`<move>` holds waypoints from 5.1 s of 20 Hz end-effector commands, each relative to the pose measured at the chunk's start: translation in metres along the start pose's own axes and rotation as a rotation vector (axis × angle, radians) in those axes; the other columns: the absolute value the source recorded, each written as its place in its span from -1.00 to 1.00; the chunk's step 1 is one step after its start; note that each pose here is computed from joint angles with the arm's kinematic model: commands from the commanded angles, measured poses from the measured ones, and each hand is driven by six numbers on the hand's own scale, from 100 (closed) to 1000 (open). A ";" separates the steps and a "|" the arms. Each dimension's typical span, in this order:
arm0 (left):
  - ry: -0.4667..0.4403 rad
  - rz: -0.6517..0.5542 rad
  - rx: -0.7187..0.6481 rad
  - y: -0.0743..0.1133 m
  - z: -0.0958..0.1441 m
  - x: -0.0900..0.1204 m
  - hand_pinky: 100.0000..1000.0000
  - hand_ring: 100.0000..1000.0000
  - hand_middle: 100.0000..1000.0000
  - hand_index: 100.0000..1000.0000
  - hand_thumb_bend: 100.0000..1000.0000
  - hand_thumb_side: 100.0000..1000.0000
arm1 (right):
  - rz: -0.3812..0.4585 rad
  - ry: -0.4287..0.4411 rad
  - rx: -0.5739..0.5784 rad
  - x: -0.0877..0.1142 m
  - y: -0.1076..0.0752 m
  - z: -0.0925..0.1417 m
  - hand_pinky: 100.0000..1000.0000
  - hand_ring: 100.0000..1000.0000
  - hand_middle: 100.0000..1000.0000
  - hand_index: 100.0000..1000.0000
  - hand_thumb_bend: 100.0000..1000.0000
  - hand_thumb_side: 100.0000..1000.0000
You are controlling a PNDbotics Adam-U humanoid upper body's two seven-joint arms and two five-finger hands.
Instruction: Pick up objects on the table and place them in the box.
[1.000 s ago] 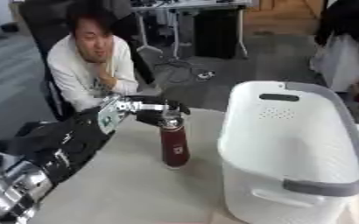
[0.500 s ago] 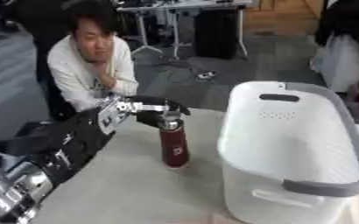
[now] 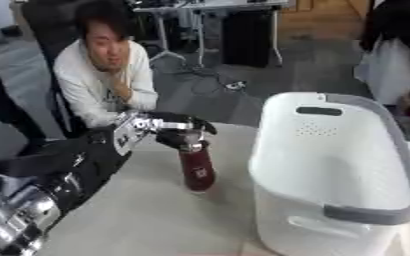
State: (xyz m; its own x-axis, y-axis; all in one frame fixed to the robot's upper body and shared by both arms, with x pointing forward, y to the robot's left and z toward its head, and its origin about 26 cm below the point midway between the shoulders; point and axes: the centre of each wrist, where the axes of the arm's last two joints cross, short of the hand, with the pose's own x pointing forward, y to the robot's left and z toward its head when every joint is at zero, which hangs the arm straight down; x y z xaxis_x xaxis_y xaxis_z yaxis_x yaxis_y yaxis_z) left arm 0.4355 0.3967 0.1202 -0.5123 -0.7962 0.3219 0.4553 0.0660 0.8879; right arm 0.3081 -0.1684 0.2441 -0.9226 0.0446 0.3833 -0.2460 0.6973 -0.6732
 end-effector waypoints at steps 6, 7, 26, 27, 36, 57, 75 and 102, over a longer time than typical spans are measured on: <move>-0.155 -0.135 -0.118 0.027 0.012 0.002 1.00 1.00 1.00 1.00 -0.50 0.78 | 0.015 -0.028 0.002 0.005 -0.003 -0.005 -0.84 -0.26 -0.18 0.10 -1.00 0.73; -0.153 -0.135 -0.119 0.028 0.012 0.002 1.00 1.00 1.00 1.00 -0.50 0.78 | 0.015 -0.028 0.002 0.005 -0.003 -0.005 -0.84 -0.26 -0.18 0.10 -1.00 0.73; -0.178 -0.046 -0.164 -0.004 0.005 -0.006 1.00 1.00 1.00 1.00 -0.47 0.62 | 0.016 -0.036 0.010 0.006 -0.003 -0.008 -0.84 -0.25 -0.18 0.11 -1.00 0.75; -0.179 -0.043 -0.168 -0.005 0.005 -0.006 1.00 1.00 1.00 1.00 -0.46 0.58 | 0.016 -0.036 0.012 0.006 -0.003 -0.008 -0.84 -0.25 -0.18 0.11 -1.00 0.75; -0.143 -0.067 -0.252 -0.013 0.006 -0.010 1.00 1.00 1.00 1.00 -0.39 0.00 | 0.018 -0.037 0.023 0.006 -0.003 -0.009 -0.83 -0.24 -0.17 0.12 -1.00 0.76; -0.089 -0.138 0.099 -0.024 0.010 -0.017 -1.00 -1.00 -0.94 -0.64 -1.00 -0.69 | 0.020 -0.044 0.015 0.006 -0.004 -0.009 -0.83 -0.24 -0.17 0.11 -1.00 0.75; -0.087 -0.061 0.456 0.060 0.045 -0.007 -1.00 -1.00 -1.00 -0.74 -1.00 -1.00 | 0.018 -0.022 0.007 0.004 -0.003 -0.003 -0.83 -0.25 -0.18 0.10 -1.00 0.74; -0.601 0.003 0.589 0.158 -0.025 0.086 1.00 0.85 0.78 0.78 -1.00 0.12 | -0.068 -0.150 0.056 0.014 0.014 -0.028 -0.79 -0.24 -0.18 0.10 -1.00 0.71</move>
State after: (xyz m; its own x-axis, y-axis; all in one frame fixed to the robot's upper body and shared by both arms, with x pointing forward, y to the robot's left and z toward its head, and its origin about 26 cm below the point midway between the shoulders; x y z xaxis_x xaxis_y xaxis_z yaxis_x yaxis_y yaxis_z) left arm 0.4822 0.3200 0.2652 -0.8554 -0.3495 0.3822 0.1233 0.5794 0.8057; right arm 0.3036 -0.1429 0.2504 -0.9301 -0.0828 0.3579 -0.3217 0.6538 -0.6849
